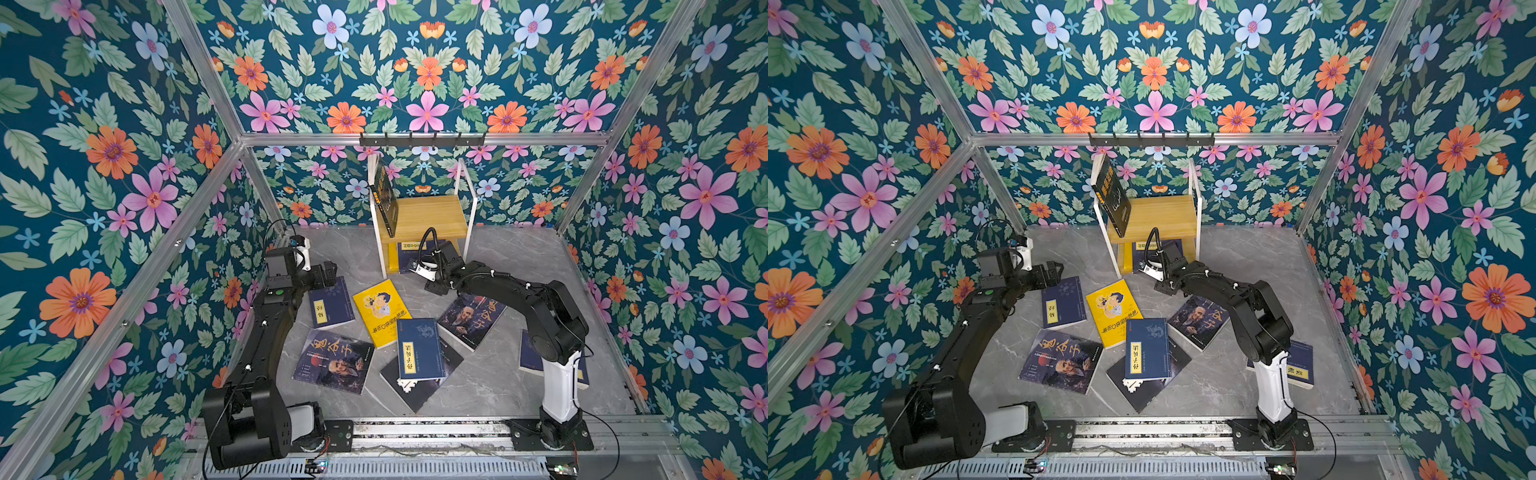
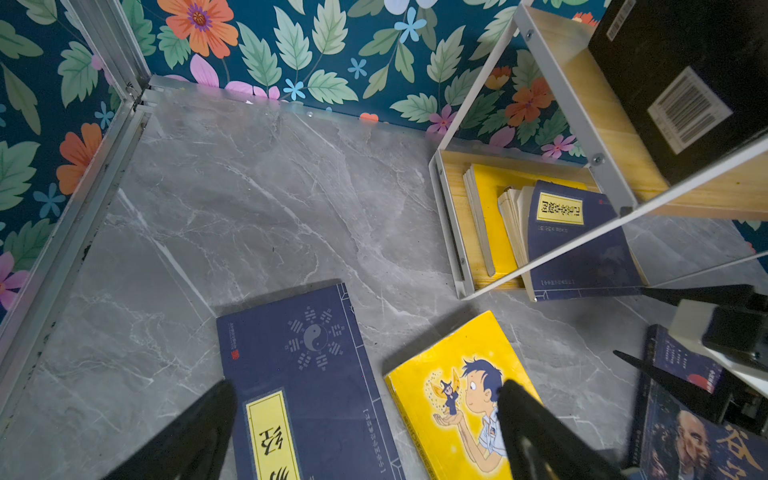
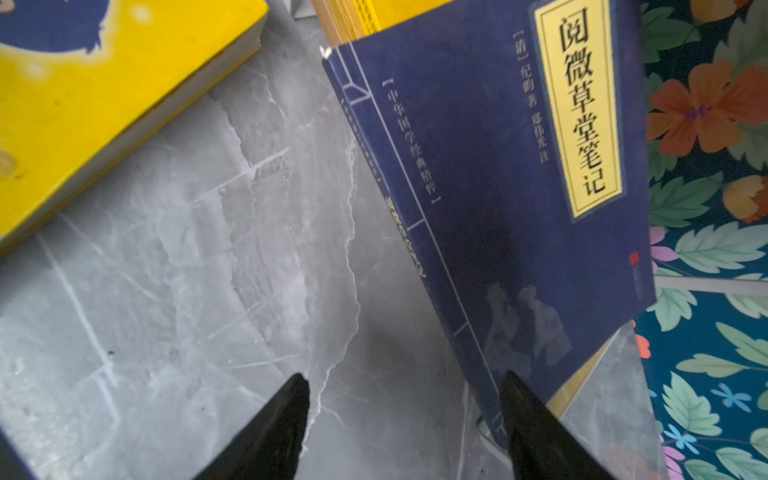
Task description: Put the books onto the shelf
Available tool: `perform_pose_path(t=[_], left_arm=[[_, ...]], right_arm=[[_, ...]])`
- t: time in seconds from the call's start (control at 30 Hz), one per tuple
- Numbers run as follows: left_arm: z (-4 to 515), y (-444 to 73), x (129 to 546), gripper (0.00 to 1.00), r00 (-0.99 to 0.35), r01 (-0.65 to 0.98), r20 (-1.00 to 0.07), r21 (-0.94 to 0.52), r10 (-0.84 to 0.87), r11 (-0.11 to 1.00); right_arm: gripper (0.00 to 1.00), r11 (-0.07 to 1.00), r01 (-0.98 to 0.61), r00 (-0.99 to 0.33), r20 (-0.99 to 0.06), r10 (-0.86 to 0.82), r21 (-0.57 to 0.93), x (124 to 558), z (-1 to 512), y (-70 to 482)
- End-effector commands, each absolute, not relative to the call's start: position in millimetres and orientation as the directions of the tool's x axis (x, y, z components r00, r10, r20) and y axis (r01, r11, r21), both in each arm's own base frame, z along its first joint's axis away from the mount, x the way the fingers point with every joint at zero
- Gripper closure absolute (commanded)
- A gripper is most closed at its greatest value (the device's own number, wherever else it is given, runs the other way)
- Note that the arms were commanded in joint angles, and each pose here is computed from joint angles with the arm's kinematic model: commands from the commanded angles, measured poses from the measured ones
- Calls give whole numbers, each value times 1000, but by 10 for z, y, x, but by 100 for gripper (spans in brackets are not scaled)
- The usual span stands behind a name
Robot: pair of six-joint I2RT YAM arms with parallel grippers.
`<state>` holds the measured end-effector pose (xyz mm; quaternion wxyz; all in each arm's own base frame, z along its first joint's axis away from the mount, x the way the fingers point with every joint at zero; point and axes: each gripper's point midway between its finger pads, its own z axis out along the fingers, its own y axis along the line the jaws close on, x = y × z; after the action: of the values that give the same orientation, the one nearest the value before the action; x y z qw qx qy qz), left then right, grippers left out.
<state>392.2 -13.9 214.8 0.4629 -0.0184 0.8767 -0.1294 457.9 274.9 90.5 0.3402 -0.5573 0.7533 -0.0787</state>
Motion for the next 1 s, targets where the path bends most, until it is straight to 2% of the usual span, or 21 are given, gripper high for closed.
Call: perform_pose_path(t=[0.0,0.33,0.43,0.53,0.67,0.97], left_arm=[[2190,-127,3934,0,-557,90,-817,-243,-153,966],[2179,-129,3932,0,-557,92,-816,-246,-155,965],[2174,-131,3934,0,-558,92,-815,-246,-155,965],[2165,-131,3932,0,-559,92,-815,-247,-155,965],[2159,-134,3921,0,-558,93,-815,-248,-155,964],[2148,-132,3919,0,-560,92,-813,-248,-156,964]], right_arm=[[28,356,-798,-147,-416,-898,-486,4606,856,2731],[35,389,-771,-179,-414,-893,-505,4859,805,2775],[41,391,-772,-183,-415,-891,-500,4900,782,2809],[50,392,-782,-184,-421,-888,-485,4908,773,2848],[54,386,-790,-176,-428,-887,-476,4916,767,2902],[69,347,-817,-140,-425,-894,-460,4885,714,3064]])
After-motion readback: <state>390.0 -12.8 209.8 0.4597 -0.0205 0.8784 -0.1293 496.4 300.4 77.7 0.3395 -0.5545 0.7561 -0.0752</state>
